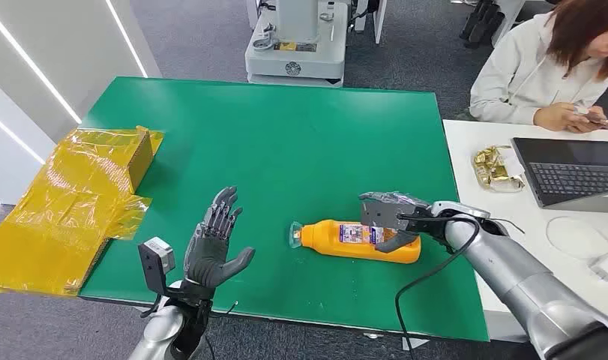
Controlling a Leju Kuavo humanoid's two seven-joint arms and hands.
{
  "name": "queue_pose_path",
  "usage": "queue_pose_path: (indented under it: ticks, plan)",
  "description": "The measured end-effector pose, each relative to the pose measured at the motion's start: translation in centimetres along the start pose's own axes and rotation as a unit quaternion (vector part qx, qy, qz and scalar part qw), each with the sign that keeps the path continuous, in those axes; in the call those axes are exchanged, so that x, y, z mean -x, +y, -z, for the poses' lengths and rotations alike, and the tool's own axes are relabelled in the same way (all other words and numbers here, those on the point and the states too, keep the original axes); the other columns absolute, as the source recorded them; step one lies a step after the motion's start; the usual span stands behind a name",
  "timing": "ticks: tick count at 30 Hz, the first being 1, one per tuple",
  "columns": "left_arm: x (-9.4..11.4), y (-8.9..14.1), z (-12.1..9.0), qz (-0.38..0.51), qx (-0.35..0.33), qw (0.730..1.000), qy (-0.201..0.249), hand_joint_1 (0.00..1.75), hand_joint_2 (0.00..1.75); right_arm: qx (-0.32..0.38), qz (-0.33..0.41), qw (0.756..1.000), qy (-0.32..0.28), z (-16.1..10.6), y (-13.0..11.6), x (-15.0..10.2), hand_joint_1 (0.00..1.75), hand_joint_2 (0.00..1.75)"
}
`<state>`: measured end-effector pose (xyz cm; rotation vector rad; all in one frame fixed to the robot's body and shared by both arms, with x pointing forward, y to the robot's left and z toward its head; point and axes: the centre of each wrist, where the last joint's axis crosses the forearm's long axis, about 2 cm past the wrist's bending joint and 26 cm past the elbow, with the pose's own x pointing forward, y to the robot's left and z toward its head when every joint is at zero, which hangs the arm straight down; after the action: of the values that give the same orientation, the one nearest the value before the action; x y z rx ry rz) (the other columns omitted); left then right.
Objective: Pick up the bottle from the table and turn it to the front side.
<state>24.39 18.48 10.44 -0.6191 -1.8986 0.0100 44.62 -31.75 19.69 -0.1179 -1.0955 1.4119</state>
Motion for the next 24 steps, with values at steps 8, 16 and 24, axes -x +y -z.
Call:
queue_pose_path:
  ticks: [8,16,24]
  plan:
    - [0.0,0.6,0.4,-0.018,-0.007,1.000,0.006,0.00,1.75,-0.035,-0.044,0.998,0.032,-0.3,-1.7,-1.0,0.00,1.75]
    - [0.0,0.9,0.5,-0.014,-0.011,1.000,0.009,0.00,1.75,-0.045,-0.063,0.996,0.040,0.2,-1.9,-1.5,0.00,1.75]
    - [0.0,1.3,0.3,-0.003,-0.017,1.000,0.008,0.00,1.75,-0.048,-0.075,0.995,0.048,0.5,-0.8,-0.5,0.00,1.75]
